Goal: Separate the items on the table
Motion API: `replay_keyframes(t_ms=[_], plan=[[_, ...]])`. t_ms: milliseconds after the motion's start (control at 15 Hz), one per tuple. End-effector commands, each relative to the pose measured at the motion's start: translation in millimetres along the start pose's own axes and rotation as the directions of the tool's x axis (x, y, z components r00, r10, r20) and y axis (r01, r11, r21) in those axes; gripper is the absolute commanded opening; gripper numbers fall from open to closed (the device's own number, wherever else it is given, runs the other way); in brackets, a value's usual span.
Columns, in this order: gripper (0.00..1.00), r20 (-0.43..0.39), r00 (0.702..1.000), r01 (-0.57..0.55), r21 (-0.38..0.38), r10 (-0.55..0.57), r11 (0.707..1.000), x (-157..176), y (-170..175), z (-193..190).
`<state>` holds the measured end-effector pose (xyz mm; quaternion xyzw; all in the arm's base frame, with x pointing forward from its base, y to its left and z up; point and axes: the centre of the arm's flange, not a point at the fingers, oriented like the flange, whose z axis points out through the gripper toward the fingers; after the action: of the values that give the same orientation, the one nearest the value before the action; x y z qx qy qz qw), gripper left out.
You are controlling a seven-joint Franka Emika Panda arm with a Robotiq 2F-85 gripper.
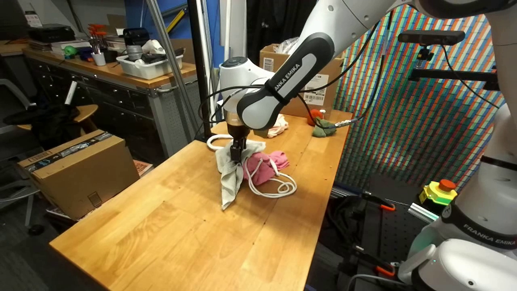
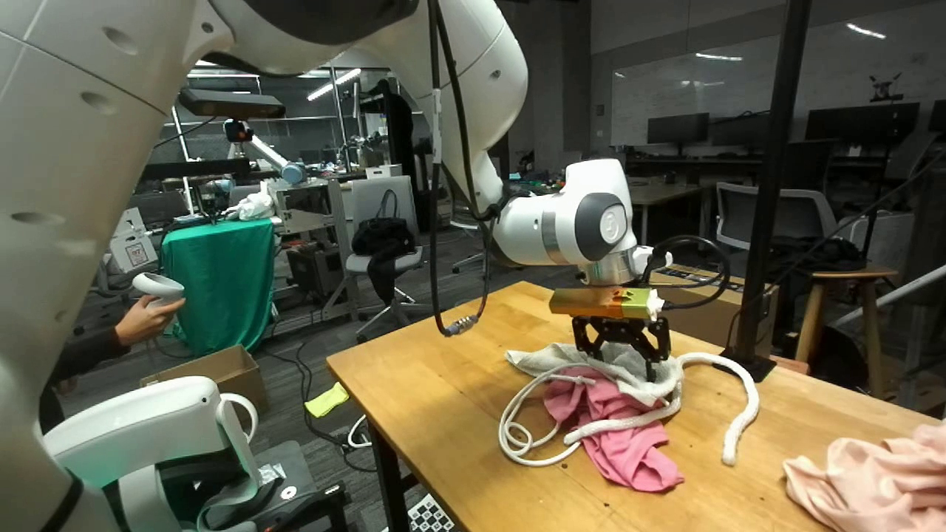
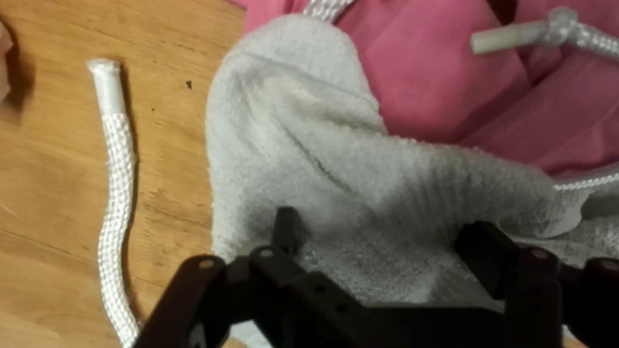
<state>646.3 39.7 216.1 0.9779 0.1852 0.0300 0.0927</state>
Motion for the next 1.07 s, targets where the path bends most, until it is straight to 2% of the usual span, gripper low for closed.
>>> replay_keyframes(t_ms=[0, 267, 467, 600, 667, 1000], plan=[[0.54, 0.01, 1.0, 0.002, 0.017, -0.002, 1.0, 11.9, 6.8, -2.1], [0.22, 0.017, 1.0, 0.002, 0.021, -0.003, 1.0, 11.0, 6.9, -8.1], [0.05, 0.008, 1.0, 0.002, 0.019, -0.002, 1.0, 9.4, 6.0, -14.6], [0.04, -0.004, 1.0, 0.0, 0.019, 0.0, 1.0, 7.8, 4.9, -22.0], [0.08, -0.014, 1.0, 0.0, 0.018, 0.0, 1.0, 6.8, 3.6, -27.3], [0.08, -0.085, 0.996, 0.012, 0.005, -0.012, 1.0, 5.1, -10.9, -64.7]])
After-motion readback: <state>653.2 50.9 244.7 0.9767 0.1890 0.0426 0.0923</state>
